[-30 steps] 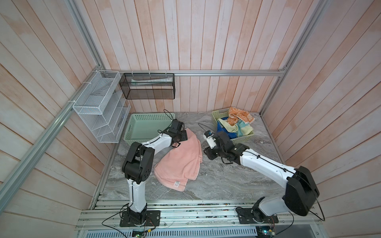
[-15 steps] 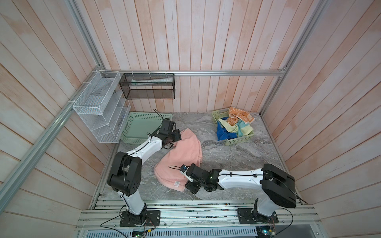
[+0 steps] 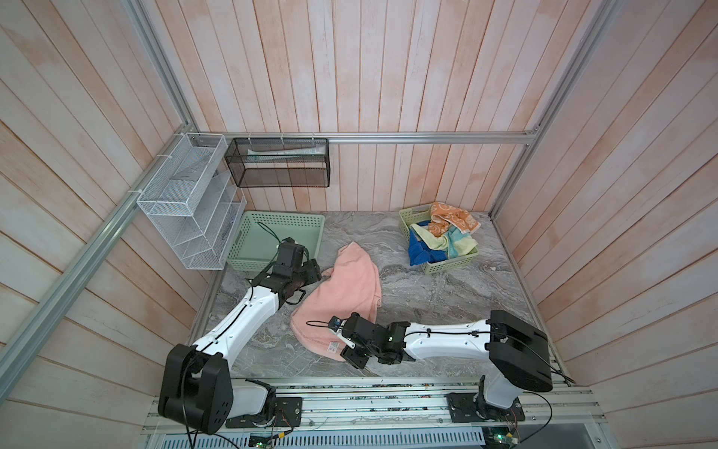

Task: Fold and stack the towels
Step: 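Grasp the near corners of the pink towel with left and right grippers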

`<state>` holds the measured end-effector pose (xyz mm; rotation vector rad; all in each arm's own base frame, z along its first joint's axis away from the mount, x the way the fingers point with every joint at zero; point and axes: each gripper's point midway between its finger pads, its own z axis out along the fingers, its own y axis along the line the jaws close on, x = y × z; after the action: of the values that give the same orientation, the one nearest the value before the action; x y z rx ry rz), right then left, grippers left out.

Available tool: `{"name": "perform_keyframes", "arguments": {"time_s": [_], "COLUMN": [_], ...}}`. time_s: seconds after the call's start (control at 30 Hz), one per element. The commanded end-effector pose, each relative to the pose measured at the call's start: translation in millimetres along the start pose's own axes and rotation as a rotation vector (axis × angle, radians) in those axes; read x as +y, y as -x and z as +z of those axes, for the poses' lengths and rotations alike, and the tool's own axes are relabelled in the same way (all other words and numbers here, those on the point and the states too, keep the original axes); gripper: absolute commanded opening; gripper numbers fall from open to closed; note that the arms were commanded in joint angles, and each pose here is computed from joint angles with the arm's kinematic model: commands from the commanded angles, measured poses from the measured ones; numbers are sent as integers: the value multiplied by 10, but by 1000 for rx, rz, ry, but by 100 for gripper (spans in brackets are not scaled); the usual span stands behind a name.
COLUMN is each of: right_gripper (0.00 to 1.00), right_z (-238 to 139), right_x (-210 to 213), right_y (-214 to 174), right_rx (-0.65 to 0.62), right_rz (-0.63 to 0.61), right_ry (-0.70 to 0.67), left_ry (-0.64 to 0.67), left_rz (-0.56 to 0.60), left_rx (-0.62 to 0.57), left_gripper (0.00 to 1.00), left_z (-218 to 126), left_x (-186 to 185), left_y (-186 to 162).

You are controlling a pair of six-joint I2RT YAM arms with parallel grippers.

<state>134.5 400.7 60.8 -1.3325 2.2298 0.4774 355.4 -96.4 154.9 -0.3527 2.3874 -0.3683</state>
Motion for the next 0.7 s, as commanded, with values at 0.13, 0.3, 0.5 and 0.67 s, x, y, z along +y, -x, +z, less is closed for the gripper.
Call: {"name": "perform_keyframes", "arguments": {"time_s": [0.13, 0.3, 0.5, 0.67], "right_gripper": [59, 57, 9, 0], "right_z": [330, 381, 321, -13], "right_x": [147, 146, 73, -211], "right_y": [-132, -334, -458, -52], "right_rx": [89, 139, 147, 41], "right_rz": [-35, -31, -40, -50], "right_ry": [44, 54, 27, -101], "left_ry": [87, 214, 135, -45], "left_rz": [-169, -301, -363, -364], "left_rx": [64, 184, 312, 388], "left_gripper": [72, 76, 76, 66], "left_z": [-280, -322, -232, -106], "left_x": [586, 940, 889, 564], "left_y": [-439, -860, -1272, -1481]}}
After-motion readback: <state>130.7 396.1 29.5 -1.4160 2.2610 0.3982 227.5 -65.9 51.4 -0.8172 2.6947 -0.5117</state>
